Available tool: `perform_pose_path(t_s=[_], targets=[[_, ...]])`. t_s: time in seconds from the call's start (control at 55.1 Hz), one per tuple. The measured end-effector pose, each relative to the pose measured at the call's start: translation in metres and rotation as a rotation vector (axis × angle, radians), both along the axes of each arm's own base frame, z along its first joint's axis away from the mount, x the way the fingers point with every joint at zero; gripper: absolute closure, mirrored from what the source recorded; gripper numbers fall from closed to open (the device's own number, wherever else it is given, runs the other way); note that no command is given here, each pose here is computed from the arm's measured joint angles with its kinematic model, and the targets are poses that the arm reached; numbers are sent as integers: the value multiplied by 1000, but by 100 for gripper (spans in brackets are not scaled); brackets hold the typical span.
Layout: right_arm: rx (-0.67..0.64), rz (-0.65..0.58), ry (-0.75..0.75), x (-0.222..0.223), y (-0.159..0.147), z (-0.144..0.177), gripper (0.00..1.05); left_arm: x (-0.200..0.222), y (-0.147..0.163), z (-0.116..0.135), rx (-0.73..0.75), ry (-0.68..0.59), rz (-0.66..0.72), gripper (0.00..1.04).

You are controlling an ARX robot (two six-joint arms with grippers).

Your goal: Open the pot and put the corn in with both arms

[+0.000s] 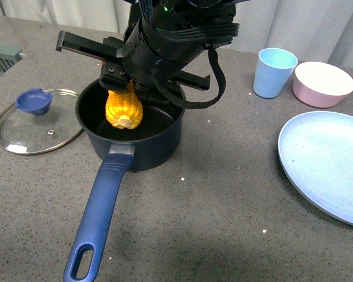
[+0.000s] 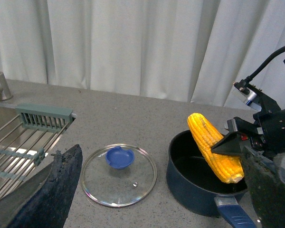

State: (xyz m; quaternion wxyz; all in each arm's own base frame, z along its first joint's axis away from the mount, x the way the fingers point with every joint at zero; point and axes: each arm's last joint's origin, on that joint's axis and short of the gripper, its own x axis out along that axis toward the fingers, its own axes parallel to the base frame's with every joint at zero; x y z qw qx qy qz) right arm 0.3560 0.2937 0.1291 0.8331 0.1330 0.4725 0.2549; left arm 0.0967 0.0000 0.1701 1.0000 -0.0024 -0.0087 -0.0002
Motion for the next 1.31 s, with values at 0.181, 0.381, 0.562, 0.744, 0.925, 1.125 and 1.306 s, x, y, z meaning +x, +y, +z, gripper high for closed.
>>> perform_pose_path(t_s=[0.181,0.381,0.562,0.744,0.925,1.125,1.306], targets=[[-8,-7,-1,1,-1,-2,64,0,0,0,0,0,0,6],[-31,-28,-27,2,-8,-5,30,0,0,0,0,0,0,6],[-48,-52,-100,-3,-20,3,7,0,0,0,0,0,0,6],[-61,-121,-285,-16,-49,32,9,0,0,0,0,0,0,6],[-93,-219,-433,-47,-109,56,9,0,0,0,0,0,0,6],[-241,-366,-527,-92,-184,49,9,0,0,0,0,0,0,6],[-264,-547,-975,-150,-242,46,47,0,0,0,0,0,0,6]])
